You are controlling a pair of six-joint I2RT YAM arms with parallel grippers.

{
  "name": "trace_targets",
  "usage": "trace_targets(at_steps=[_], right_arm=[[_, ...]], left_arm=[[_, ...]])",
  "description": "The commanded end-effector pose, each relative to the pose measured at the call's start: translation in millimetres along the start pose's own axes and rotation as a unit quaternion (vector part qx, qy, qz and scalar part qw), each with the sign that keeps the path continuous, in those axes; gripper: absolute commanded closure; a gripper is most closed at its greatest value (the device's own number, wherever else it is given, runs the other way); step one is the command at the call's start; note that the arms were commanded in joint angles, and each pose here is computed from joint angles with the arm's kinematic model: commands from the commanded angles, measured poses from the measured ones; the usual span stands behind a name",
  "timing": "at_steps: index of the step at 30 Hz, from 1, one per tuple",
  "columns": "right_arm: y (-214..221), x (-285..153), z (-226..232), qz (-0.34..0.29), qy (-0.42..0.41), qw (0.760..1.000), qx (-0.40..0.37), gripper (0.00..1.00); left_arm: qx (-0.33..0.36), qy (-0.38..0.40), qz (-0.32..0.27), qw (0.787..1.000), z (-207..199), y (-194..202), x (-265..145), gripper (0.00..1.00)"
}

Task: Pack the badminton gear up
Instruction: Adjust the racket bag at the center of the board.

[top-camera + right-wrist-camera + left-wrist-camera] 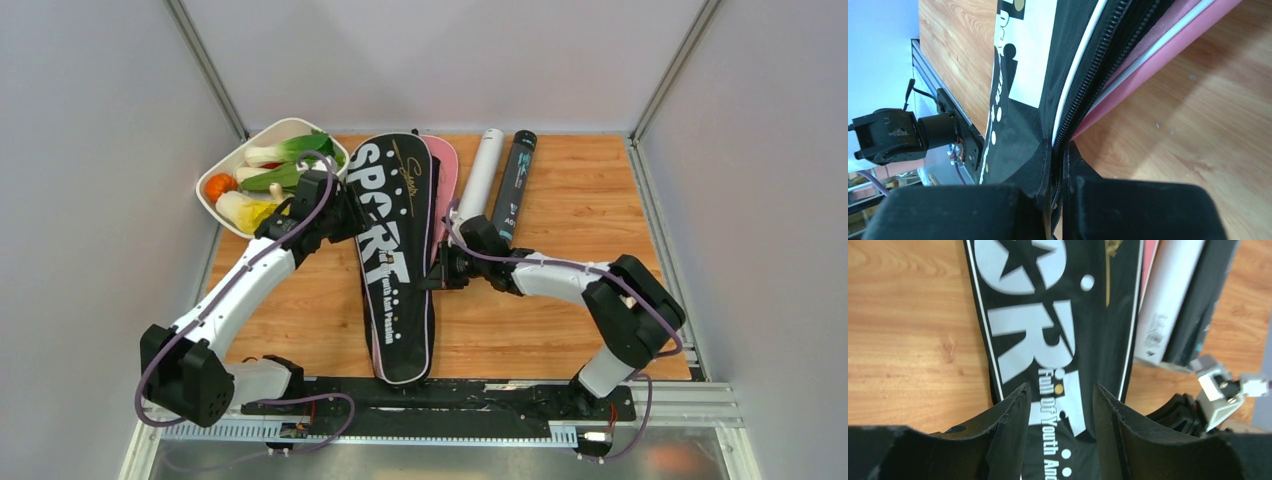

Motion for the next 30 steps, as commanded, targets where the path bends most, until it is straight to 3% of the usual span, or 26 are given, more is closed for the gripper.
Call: trace_targets(at_steps=[1,3,6,16,20,30], right_arm=[[-22.6,17.4,42.4,-0.011,-0.095,0.995,-0.032,0.94],[-24.9,18.4,37.2,-0.015,-0.071,0.997,-0.019,0.75],[-34.0,11.2,31.4,-0.047,-0.033,0.998,-0.011,0.56],[-41.2,26.6,7.8,-0.056,0.019,0.998,0.010,0.51],[-45.7,14.9,5.3,-0.079,0.044,0.996,0.014,0.40],[-61.4,-8.2,23.2,-0.122,0.044,0.992,-0.005,0.28]], left_arm=[[-0.012,0.027,0.041,0.999,1.8,36.5,22.0,0.45],[-0.018,0.032,0.073,0.997,5.0,59.6,31.6,0.47],[-0.025,0.023,0.117,0.993,15.9,94.5,44.3,0.50],[-0.036,0.024,0.155,0.987,23.0,127.0,60.1,0.56],[-0.032,0.017,0.158,0.987,26.7,130.6,60.0,0.60],[-0.026,-0.004,0.171,0.985,35.4,139.0,64.0,0.65]])
Point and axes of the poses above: each gripper's point midway between its finger pads, its own x axis out along the fingers, its own z axis along the line the jaws close on, y = z × x, the point moved 2 cm from there along -x, back along the fingers, and after that the axes turned 13 degrees about x, right-handed, at the moved point
